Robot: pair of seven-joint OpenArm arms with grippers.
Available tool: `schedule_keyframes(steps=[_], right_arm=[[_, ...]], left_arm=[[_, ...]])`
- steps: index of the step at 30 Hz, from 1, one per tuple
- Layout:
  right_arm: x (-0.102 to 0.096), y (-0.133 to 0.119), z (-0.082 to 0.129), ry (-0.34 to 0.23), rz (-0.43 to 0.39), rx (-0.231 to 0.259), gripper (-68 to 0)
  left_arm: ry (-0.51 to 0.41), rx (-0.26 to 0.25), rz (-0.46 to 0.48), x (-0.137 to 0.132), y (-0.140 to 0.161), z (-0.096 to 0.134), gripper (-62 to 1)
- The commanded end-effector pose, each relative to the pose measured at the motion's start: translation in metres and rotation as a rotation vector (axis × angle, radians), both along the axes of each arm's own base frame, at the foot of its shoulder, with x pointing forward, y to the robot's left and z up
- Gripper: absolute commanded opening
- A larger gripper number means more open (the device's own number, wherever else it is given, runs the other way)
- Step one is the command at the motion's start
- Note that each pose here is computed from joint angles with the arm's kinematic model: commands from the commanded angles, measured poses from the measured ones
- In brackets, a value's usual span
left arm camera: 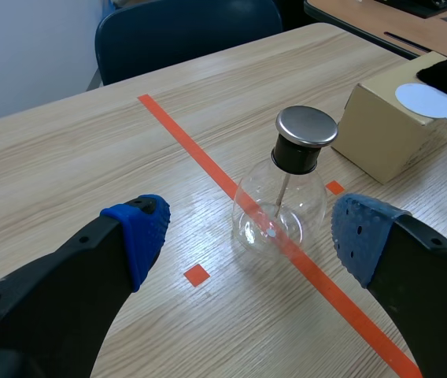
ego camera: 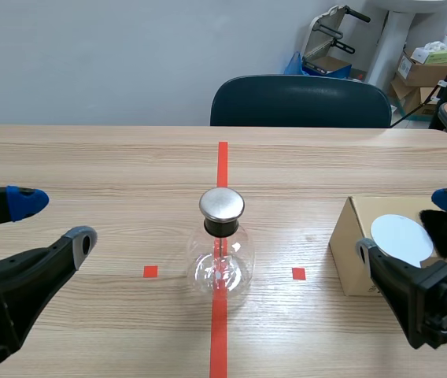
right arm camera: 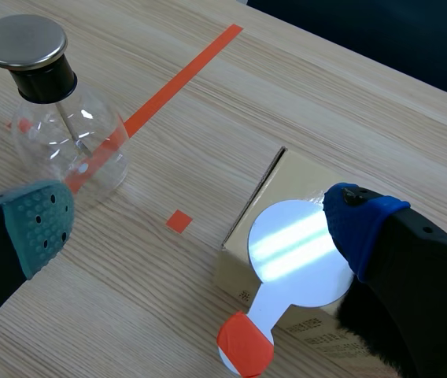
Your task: Do the electroscope experiment
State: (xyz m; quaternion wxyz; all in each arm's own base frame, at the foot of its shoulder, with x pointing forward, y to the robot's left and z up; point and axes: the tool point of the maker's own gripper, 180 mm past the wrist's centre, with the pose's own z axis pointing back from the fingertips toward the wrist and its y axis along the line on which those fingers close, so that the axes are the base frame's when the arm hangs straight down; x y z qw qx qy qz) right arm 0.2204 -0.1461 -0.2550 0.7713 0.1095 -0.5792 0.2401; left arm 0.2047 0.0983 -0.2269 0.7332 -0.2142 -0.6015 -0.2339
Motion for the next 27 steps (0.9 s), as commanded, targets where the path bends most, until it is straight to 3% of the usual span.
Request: schedule_keyframes(steps=[1, 19, 27], right_arm=[[0.004, 0.003, 0.009, -0.027, 0.003, 0.023, 0.4], [0.004, 0.003, 0.008, -0.023, 0.002, 0.02, 0.4], [0.001, 0.0, -0.002, 0.027, -0.002, -0.017, 0.4]], left_arm=[[-0.008, -0.007, 0.004, 0.001, -0.001, 0.005, -15.9], [0.038, 0.033, 0.0, -0.001, 0.0, -0.006, -15.9], [0.038, 0.036, 0.006, 0.0, 0.001, -0.006, -15.9]])
